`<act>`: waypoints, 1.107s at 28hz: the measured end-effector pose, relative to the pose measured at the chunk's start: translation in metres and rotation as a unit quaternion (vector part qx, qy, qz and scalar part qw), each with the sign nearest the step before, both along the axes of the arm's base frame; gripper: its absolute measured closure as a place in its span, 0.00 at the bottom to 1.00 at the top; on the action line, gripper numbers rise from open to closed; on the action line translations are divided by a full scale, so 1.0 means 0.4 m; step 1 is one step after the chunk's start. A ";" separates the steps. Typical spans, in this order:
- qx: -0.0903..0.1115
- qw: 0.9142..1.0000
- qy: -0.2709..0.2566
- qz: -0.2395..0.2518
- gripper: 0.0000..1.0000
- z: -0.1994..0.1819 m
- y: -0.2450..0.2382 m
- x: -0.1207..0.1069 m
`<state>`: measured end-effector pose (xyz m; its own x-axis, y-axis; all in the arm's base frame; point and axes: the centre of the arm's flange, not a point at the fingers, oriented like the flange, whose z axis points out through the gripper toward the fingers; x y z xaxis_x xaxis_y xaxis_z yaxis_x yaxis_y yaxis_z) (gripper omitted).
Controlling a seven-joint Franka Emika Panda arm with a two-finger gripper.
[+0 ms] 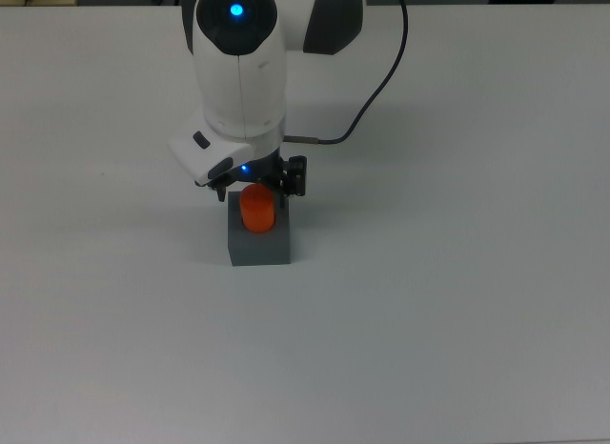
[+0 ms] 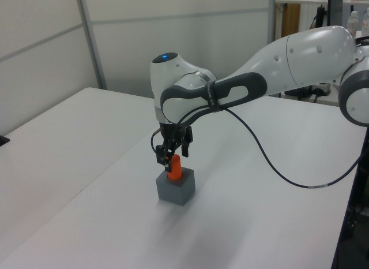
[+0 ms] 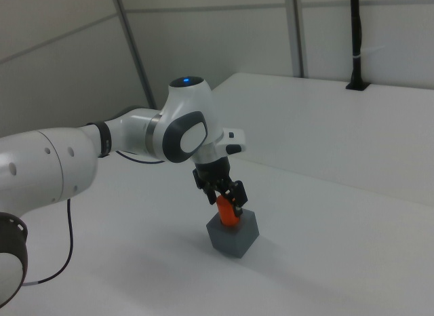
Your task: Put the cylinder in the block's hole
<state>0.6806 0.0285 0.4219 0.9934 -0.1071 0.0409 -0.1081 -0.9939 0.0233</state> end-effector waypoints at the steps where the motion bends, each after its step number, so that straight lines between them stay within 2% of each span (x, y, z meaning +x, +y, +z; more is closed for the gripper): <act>1: 0.000 1.000 -0.003 -0.004 0.01 0.010 0.000 0.000; 7: 0.001 1.000 -0.010 -0.013 0.00 0.117 -0.002 -0.030; 17: 0.001 1.000 -0.014 -0.011 0.00 0.339 -0.018 -0.152; 24: -0.001 0.999 -0.019 0.032 0.00 0.389 -0.024 -0.237; 31: -0.001 0.999 -0.022 0.037 0.00 0.406 -0.025 -0.259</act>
<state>0.5769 0.0186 0.5842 0.9958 -0.0333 0.0856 -0.0353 -0.9991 0.0225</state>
